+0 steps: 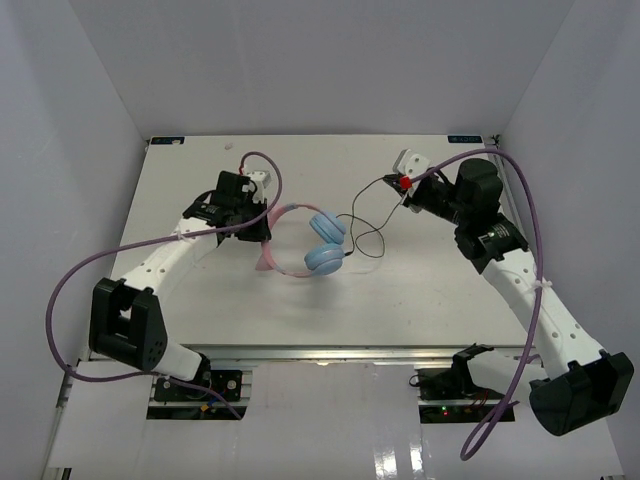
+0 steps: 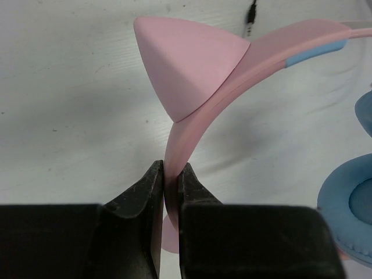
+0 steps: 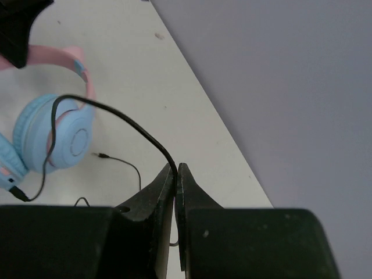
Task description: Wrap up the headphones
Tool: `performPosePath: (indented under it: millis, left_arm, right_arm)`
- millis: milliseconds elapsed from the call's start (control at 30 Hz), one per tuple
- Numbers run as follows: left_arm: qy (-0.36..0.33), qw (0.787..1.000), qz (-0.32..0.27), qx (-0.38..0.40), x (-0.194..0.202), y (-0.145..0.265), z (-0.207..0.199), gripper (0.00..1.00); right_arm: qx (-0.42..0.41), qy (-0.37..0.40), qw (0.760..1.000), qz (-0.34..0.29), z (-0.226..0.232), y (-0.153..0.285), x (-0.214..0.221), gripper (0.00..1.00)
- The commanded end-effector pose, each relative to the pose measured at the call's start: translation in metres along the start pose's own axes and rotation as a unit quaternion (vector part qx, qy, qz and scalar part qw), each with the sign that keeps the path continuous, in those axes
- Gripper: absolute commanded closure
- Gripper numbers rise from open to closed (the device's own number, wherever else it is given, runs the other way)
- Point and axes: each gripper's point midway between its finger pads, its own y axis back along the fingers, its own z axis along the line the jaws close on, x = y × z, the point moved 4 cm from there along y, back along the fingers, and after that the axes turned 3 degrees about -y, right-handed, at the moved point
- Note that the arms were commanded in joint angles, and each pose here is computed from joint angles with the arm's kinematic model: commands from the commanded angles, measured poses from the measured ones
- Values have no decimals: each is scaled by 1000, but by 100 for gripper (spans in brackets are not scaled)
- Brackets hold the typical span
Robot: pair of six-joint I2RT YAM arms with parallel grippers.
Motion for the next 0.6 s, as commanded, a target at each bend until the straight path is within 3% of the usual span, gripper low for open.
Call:
performPosePath:
  millis: [0,167,333,567]
  left_arm:
    - [-119,993,-14,-16,-8,-6,-22,100]
    - [-197,980,-5,27,-5,-15,-70,100]
    - [-212,976,-21,39,-10,-14,-92,100]
    - [-197,971,-83,109,-14,11,-119,100]
  right_arm:
    - [9,95,993,62,-6,2,10,92]
    - [-95,125,987,32,39,-26,3,92]
    - [-159,119,980,27,80,-43,6,92]
    - [-139,92,985,53,93,-47,40,92]
